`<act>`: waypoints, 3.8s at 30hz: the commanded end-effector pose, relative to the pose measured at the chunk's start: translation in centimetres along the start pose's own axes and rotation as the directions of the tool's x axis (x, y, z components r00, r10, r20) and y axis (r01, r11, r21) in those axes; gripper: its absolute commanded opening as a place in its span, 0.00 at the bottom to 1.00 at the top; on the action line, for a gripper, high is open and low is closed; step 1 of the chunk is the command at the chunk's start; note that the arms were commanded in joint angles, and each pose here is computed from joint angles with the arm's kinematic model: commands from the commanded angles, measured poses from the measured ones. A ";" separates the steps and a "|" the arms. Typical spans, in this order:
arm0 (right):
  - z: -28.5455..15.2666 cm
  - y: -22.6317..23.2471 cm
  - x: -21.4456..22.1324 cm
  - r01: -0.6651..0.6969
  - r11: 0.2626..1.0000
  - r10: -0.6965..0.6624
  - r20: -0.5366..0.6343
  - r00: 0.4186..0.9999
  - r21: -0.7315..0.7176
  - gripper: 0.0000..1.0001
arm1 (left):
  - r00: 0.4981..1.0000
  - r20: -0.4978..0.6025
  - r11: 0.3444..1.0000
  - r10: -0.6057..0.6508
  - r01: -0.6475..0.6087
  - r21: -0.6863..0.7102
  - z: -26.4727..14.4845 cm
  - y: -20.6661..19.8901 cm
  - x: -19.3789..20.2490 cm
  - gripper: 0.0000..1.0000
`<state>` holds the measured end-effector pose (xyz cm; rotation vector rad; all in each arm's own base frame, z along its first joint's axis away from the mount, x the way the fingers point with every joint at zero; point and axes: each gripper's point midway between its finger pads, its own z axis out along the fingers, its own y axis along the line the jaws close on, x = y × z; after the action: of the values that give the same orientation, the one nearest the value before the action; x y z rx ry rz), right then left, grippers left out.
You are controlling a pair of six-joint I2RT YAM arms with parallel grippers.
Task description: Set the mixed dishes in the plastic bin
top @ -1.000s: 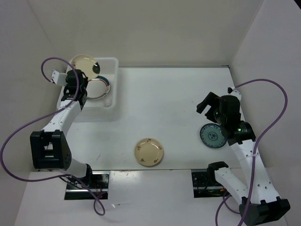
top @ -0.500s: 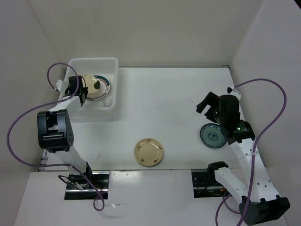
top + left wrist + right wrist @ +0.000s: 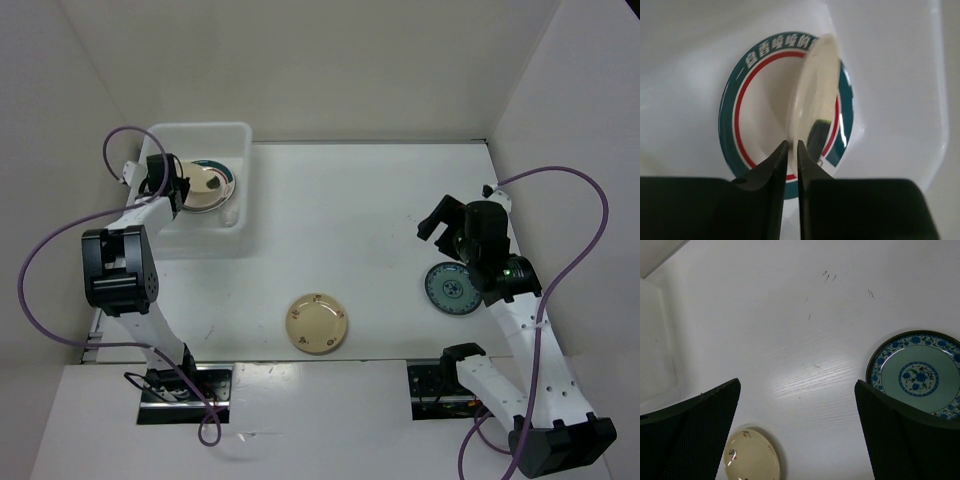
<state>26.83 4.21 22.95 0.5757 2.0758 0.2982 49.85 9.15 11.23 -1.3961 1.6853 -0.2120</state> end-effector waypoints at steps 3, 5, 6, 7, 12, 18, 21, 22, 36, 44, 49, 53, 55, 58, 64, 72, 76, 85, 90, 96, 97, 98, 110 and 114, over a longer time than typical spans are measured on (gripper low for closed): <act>-0.3 0.2 -0.6 -0.017 1.000 0.017 0.040 0.999 -0.005 1.00 | 0.996 0.084 0.992 -0.034 0.024 0.123 -0.7 -5.1 -3.3 0.25; -0.3 0.2 -0.6 -0.017 1.000 0.017 0.040 0.999 -0.005 1.00 | 0.995 0.088 0.991 -0.037 0.025 0.131 -1.0 -5.4 -3.6 0.28; -0.3 0.2 -0.6 -0.017 1.000 0.017 0.040 0.999 -0.005 1.00 | 0.995 0.089 0.991 -0.038 0.026 0.133 -1.1 -5.7 -3.8 0.28; -0.3 0.2 -0.6 -0.017 1.000 0.017 0.040 0.999 -0.005 1.00 | 0.995 0.099 0.992 -0.029 0.016 0.128 -1.0 -5.6 -3.9 0.28; -0.7 0.3 -0.8 -0.020 1.000 0.021 0.054 0.998 -0.016 1.00 | 0.995 0.094 0.977 -0.028 0.007 0.212 -4.3 -7.7 -5.2 0.28; -1.4 0.4 -1.2 -0.024 0.999 0.026 0.077 0.997 -0.033 1.00 | 0.985 -0.069 0.870 0.155 -0.103 0.482 -14.3 -12.6 -1.5 0.58; -1.6 0.6 -1.5 -0.026 0.999 0.030 0.091 0.995 -0.044 1.00 | 0.953 -0.153 0.824 0.262 -0.139 0.549 -19.4 -12.1 3.2 1.00; -1.6 0.6 -1.5 -0.026 0.999 0.030 0.091 0.995 -0.045 1.00 | 0.941 -0.166 0.801 0.295 -0.149 0.581 -21.7 -11.9 4.1 1.00; -1.6 1.6 -0.6 0.009 0.997 -0.004 0.059 0.998 -0.080 1.00 | 0.516 -0.481 0.697 0.708 -0.401 0.595 -30.7 5.6 19.6 1.00; -1.4 1.6 -0.4 0.010 0.997 -0.006 0.051 0.999 -0.075 1.00 | 0.318 -0.581 0.655 0.749 -0.483 0.581 -30.3 13.9 23.7 0.99; -1.0 1.5 -0.2 0.013 0.998 -0.011 0.037 0.999 -0.064 1.00 | 0.270 -0.606 0.651 0.748 -0.478 0.590 -30.1 16.6 25.7 0.92; -0.8 1.7 0.1 0.019 0.998 -0.017 0.026 1.000 -0.065 1.00 | 0.248 -0.638 0.672 0.729 -0.439 0.596 -30.8 18.0 27.6 0.89; -0.5 1.6 0.3 0.021 0.998 -0.020 0.016 1.000 -0.058 1.00 | 0.255 -0.641 0.681 0.724 -0.412 0.605 -30.9 17.9 28.2 0.88; -0.3 1.6 0.4 0.022 0.998 -0.022 0.009 1.000 -0.053 1.00 | 0.267 -0.652 0.700 0.710 -0.370 0.611 -31.3 17.7 29.1 0.83; -0.3 1.6 0.4 0.022 0.998 -0.022 0.009 1.000 -0.053 1.00 | 0.303 -0.678 0.741 0.670 -0.327 0.586 -31.6 17.3 30.3 0.55; -0.3 1.6 0.4 0.022 0.998 -0.022 0.009 1.000 -0.053 1.00 | 0.325 -0.658 0.733 0.679 -0.349 0.584 -32.2 15.9 31.8 0.10; -0.3 1.6 0.4 0.022 0.998 -0.022 0.009 1.000 -0.053 1.00 | 0.382 -0.629 0.736 0.677 -0.335 0.589 -33.0 13.1 30.5 0.00; -0.7 1.3 0.1 0.011 0.999 -0.010 0.029 1.000 -0.043 1.00 | 0.534 -0.444 0.633 0.720 -0.241 0.736 -35.9 -2.4 28.2 0.00; -0.9 1.3 0.0 0.010 0.999 -0.008 0.036 0.999 -0.049 1.00 | 0.780 -0.324 0.688 0.535 -0.180 0.703 -30.7 -12.9 19.2 0.00; -0.9 1.3 0.0 0.010 0.999 -0.008 0.036 0.999 -0.049 1.00 | 0.945 -0.161 0.839 0.284 -0.164 0.518 -19.5 -14.2 5.1 0.00; -0.9 1.3 0.0 0.010 0.999 -0.008 0.036 0.999 -0.049 1.00 | 0.951 -0.156 0.856 0.266 -0.158 0.492 -18.1 -13.6 3.9 0.00; -0.9 1.3 0.0 0.010 0.999 -0.008 0.036 0.999 -0.049 1.00 | 0.960 -0.142 0.871 0.244 -0.152 0.466 -16.9 -13.2 2.6 0.00; -0.5 1.2 0.2 0.013 0.999 -0.012 0.021 1.000 -0.037 1.00 | 0.973 -0.208 0.992 0.097 -0.079 0.097 -0.3 -2.2 1.0 0.00; -0.3 1.2 0.4 0.015 0.999 -0.014 0.014 1.000 -0.031 1.00 | 0.971 -0.228 0.996 0.078 -0.064 0.065 1.4 -1.3 2.0 0.00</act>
<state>26.43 5.35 23.44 0.5464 2.0655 0.3270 49.30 7.06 7.32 -1.3470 1.9963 -0.3449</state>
